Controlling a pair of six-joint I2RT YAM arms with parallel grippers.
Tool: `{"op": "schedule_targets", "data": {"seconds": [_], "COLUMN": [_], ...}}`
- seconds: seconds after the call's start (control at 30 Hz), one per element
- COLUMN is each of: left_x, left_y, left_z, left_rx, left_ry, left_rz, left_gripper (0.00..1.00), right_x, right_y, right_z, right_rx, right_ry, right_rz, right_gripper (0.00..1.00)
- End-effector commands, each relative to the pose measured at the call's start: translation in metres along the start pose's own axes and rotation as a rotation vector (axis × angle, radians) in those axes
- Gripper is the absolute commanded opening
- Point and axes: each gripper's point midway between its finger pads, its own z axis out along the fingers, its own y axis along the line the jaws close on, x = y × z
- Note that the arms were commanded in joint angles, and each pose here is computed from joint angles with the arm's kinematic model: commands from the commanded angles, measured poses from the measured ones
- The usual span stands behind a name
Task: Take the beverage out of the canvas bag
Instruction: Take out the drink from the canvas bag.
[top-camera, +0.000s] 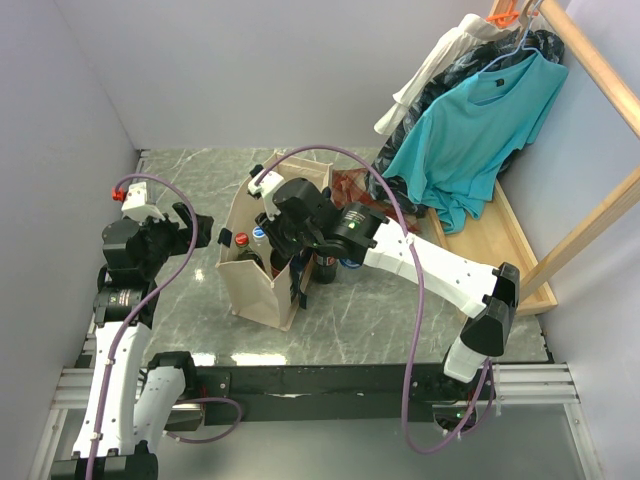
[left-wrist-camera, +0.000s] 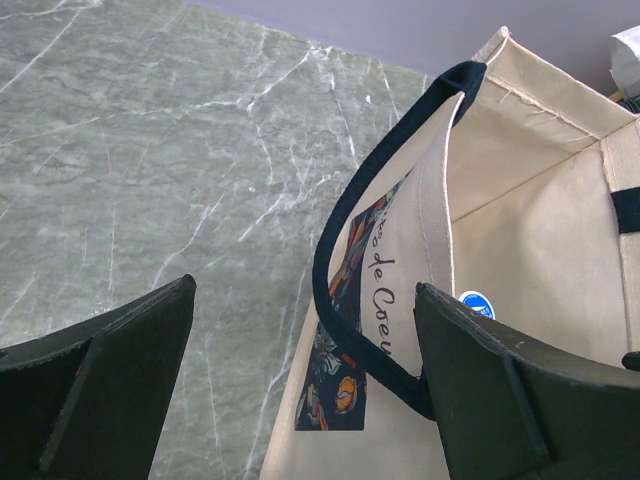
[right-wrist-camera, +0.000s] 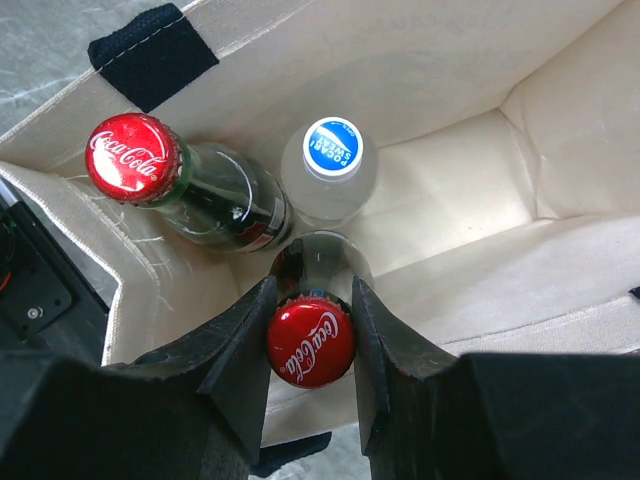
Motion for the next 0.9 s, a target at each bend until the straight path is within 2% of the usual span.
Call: {"op": "schedule_targets", "data": {"seconds": [0.0, 0.87], "left_x": [-0.009, -0.009], "left_y": [-0.001, 0.000], "left_z": [-0.002, -0.002], "left_rx": [0.003, -0.004], "left_ry": [-0.032, -0.035], "left_rz": [0.021, 0.021], "left_gripper": [0.96, 0.96], "right_x": [-0.113, -0.141], "right_y": [-0.009, -0.004], "right_z": [-0.073, -0.106], "right_rx": [0.012, -0.029], "right_ry": [-0.405, -0.479], "right_rz": [0.036, 0.010], "right_gripper": [0.00, 0.00]}}
